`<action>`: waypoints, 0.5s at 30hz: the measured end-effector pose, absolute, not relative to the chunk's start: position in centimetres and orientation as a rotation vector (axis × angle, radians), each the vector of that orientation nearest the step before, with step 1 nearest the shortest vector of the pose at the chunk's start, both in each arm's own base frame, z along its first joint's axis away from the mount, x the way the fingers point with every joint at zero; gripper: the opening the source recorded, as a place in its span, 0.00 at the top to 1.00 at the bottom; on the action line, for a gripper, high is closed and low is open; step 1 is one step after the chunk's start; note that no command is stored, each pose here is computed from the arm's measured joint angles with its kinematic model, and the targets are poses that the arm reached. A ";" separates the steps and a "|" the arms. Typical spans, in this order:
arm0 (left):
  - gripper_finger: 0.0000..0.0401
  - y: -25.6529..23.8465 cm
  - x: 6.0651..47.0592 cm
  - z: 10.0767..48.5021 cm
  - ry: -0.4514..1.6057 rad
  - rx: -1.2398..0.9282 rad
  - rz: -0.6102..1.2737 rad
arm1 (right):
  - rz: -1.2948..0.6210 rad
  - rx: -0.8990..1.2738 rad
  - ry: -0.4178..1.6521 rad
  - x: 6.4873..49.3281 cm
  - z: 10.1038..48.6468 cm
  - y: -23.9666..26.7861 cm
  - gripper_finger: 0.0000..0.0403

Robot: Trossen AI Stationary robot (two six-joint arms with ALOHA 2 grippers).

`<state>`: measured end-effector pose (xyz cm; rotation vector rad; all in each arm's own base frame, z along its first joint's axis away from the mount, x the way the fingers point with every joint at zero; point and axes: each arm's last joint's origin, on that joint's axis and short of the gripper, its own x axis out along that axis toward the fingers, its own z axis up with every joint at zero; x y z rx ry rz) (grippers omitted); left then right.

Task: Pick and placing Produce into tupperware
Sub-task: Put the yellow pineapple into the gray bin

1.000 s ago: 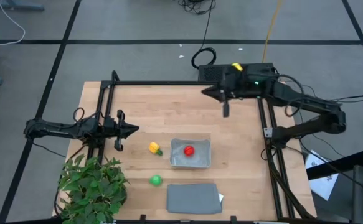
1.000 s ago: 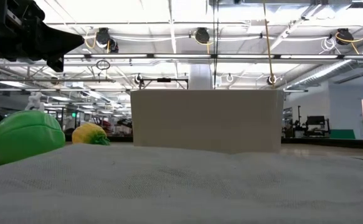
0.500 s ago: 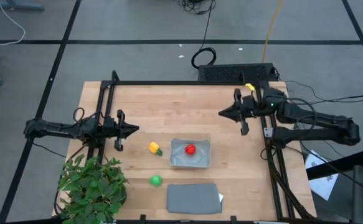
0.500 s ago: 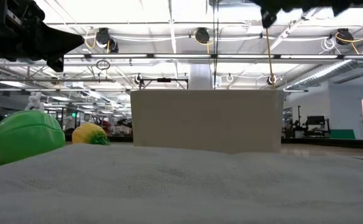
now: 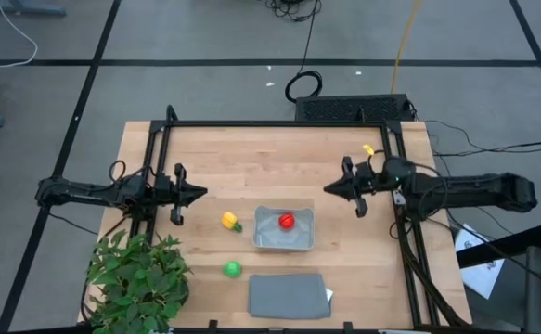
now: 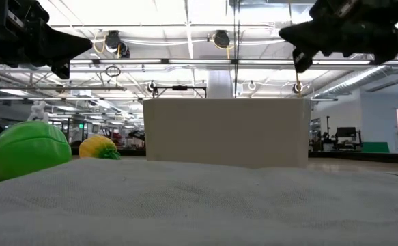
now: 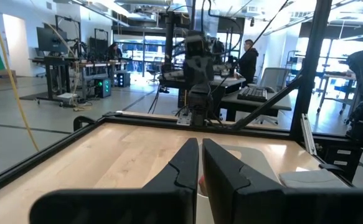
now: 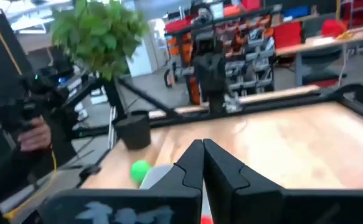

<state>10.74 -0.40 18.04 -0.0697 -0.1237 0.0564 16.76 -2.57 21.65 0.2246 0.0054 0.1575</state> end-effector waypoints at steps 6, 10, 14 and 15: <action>0.94 -0.4 10.7 18.0 -0.123 -0.069 0.057 | 0.083 0.175 0.021 15.8 20.4 -1.5 1.00; 0.94 -0.4 10.7 18.0 -0.123 -0.069 0.057 | 0.052 0.151 0.086 15.1 19.9 -1.3 1.00; 0.94 -0.4 10.7 18.0 -0.123 -0.069 0.057 | 0.012 0.155 0.139 14.5 19.5 -1.3 1.00; 0.94 -0.4 10.7 18.0 -0.123 -0.070 0.057 | -0.025 0.150 0.156 14.4 19.4 -1.4 1.00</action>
